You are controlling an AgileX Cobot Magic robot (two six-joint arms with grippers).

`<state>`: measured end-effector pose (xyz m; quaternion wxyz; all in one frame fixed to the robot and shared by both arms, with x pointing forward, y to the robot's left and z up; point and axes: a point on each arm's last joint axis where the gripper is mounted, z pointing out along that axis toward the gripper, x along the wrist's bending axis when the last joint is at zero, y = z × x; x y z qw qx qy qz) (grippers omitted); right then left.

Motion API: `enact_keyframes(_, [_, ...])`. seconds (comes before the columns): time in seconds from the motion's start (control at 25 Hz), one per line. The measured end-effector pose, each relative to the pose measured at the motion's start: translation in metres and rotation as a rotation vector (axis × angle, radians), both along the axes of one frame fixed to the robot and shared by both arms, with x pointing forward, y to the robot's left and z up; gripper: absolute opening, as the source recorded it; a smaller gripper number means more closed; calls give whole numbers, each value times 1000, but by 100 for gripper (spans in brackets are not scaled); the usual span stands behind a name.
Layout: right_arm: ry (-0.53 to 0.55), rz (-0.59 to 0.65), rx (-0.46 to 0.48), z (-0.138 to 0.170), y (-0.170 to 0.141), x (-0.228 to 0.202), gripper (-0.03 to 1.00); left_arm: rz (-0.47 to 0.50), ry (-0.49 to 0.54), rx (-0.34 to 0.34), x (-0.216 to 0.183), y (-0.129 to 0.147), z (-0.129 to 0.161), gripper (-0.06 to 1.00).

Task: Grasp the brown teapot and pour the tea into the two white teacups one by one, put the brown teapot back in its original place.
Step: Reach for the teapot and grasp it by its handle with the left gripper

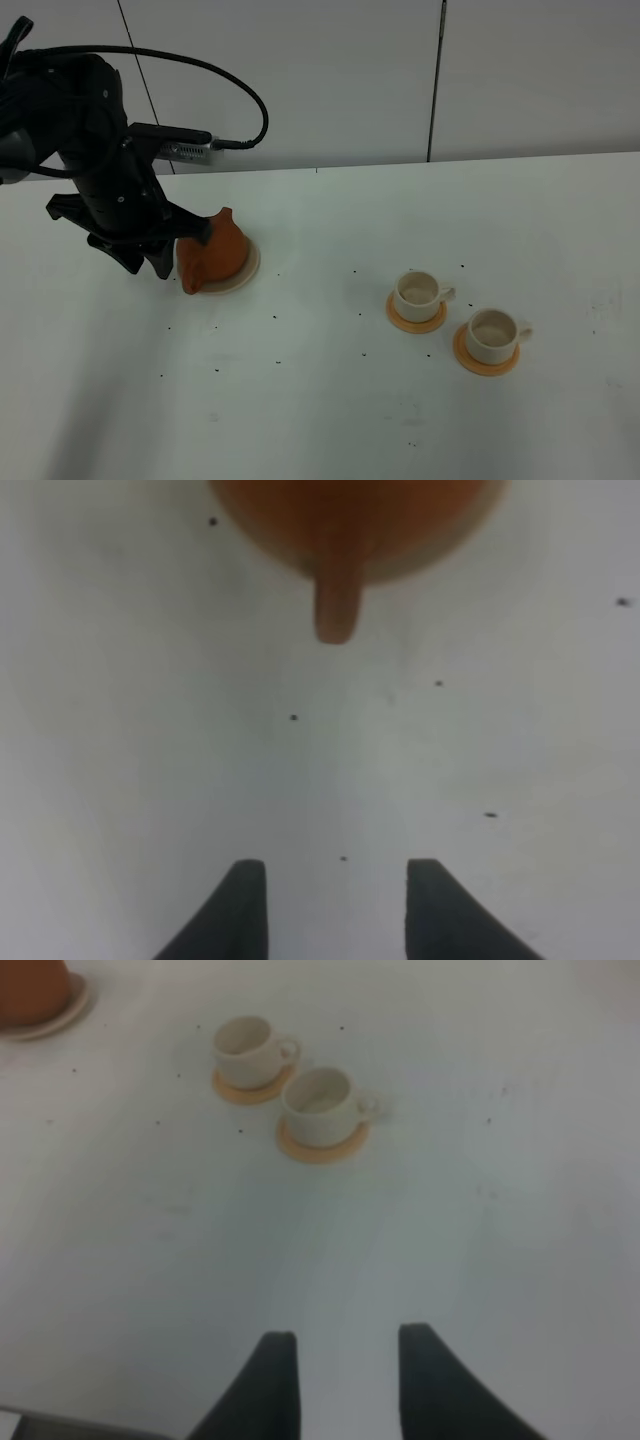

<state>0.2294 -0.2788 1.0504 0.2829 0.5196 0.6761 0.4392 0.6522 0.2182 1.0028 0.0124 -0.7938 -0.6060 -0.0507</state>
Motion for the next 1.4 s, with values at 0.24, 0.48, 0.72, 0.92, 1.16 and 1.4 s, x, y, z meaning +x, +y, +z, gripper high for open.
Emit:
enact_keyframes(0.24, [0,0,1,0,0,0,24,0,41,38,12,4,-25,39])
enact_keyframes(0.48, [0,0,1,0,0,0,24,-30,7,29,33,0,-31,39])
enact_keyframes(0.72, [0,0,1,0,0,0,24,-48,23,-8,42,-6,-44,39])
enact_keyframes(0.92, [-1,0,1,0,0,0,24,-55,26,-24,42,-8,-45,39])
enact_keyframes(1.16, [-1,0,1,0,0,0,24,-59,26,-31,42,-8,-45,39])
enact_keyframes(1.4, [-1,0,1,0,0,0,24,-71,27,-30,42,-8,-45,39])
